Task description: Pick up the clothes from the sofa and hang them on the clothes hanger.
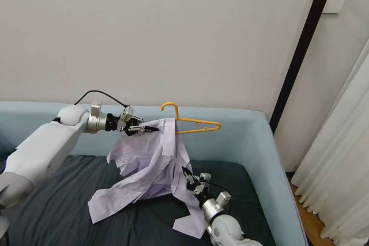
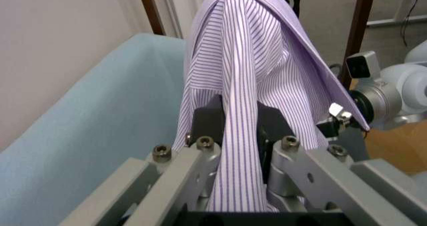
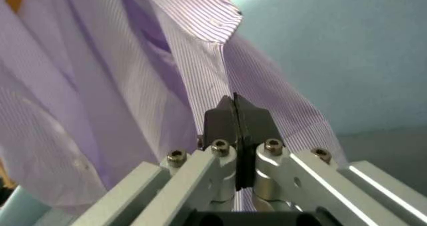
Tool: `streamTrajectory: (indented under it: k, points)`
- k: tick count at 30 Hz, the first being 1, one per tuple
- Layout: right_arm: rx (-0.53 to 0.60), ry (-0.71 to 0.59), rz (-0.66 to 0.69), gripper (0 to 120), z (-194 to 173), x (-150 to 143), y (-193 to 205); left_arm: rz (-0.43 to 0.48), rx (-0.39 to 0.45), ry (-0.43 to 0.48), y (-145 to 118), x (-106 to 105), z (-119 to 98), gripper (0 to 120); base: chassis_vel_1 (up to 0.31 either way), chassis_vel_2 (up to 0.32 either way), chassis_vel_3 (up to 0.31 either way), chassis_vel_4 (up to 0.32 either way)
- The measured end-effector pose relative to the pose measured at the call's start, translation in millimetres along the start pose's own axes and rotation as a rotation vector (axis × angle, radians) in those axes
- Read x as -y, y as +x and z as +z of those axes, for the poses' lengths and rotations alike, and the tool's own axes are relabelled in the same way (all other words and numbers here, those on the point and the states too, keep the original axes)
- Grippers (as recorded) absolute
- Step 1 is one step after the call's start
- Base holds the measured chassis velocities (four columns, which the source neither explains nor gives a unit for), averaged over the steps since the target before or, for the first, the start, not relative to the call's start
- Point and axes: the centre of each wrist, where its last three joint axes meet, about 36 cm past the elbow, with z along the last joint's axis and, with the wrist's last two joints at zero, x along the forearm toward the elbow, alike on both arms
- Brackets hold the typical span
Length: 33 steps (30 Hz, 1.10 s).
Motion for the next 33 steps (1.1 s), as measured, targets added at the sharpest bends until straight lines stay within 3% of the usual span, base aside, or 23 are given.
streamTrajectory:
  k: [7, 17, 22, 24, 29, 33]
  points:
    - [0.035, -0.017, 0.018, 0, -14.5, 7.3, 13.1, -0.010, 0.011, -0.001, -1.1, -2.4, 3.4, 8, 0.000, 0.000, 0.000, 0.000]
    - [0.130, -0.046, 0.086, 0, -68.4, 21.7, 17.0, -0.025, 0.091, 0.001, 0.8, -8.1, -0.2, 8, 0.000, 0.000, 0.000, 0.000]
    - [0.185, -0.067, 0.144, 0, -109.5, 27.2, 0.1, -0.004, 0.102, -0.003, 0.6, -7.4, 2.2, 8, 0.000, 0.000, 0.000, 0.000]
    - [0.240, -0.064, 0.155, 0, -143.6, 29.0, -15.6, 0.005, 0.105, -0.005, -1.9, -6.3, 2.9, 8, 0.000, 0.000, 0.000, 0.000]
    - [0.342, -0.037, 0.104, 0, -198.2, 24.9, -29.3, -0.011, 0.090, -0.019, -8.5, -3.9, 0.5, 8, 0.000, 0.000, 0.000, 0.000]
    - [0.366, 0.032, 0.052, 0, -210.4, 21.1, -24.9, -0.012, 0.083, -0.023, -15.1, -2.7, 1.5, 8, 0.000, 0.000, 0.000, 0.000]
